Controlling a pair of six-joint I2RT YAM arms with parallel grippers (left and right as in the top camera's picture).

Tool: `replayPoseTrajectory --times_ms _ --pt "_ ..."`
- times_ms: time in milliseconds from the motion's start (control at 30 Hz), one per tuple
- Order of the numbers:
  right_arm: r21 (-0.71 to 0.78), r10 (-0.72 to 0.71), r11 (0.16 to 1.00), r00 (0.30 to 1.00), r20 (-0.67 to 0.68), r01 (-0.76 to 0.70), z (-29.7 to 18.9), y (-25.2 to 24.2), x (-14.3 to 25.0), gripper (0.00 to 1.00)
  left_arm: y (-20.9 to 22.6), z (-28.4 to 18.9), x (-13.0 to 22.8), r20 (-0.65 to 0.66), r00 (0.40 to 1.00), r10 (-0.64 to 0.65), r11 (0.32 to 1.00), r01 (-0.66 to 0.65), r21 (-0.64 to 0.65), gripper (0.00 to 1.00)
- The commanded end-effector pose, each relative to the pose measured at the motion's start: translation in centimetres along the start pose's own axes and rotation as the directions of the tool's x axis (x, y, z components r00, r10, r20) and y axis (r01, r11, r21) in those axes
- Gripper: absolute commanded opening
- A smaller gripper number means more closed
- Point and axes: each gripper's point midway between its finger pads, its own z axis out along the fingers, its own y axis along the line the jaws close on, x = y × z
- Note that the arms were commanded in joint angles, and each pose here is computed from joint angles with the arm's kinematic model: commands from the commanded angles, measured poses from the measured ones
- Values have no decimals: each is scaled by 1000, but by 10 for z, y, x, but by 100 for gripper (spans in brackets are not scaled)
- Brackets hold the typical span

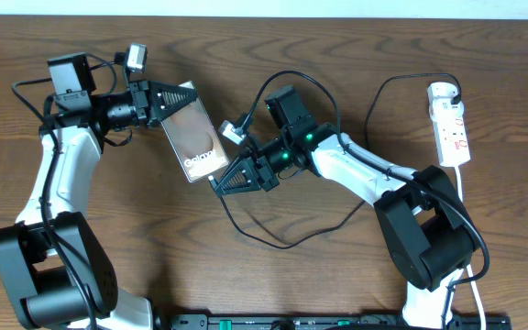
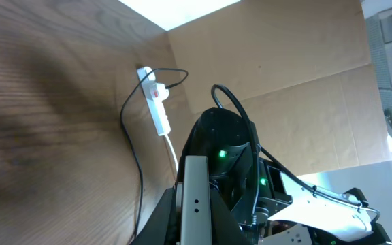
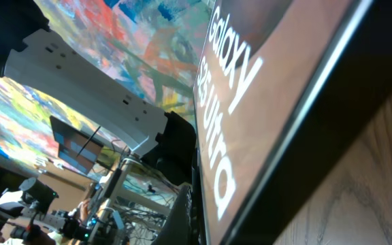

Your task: Plug charger to phone and switch on socket

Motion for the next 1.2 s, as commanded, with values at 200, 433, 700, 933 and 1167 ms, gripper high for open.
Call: replayPoseTrajectory --times_ms 200,433,700,933,1167 --pt "-12 2 1000 1000 -3 -2 2 2 -2 1 -15 0 5 -21 999 29 998 -28 51 7" --pt "3 2 1000 1000 -2 -2 2 0 -2 1 -15 0 5 -22 1000 17 999 -16 50 7" --pt "3 3 1000 1000 -2 -3 2 0 -2 1 -15 0 5 -22 1000 18 999 -17 50 7" --pt "12 3 1000 1000 10 -3 -5 -2 -4 1 -15 0 5 -21 999 25 998 -24 51 7" --pt "12 6 1000 1000 11 -6 -5 -2 -4 1 -15 0 5 -21 999 38 998 -37 51 7"
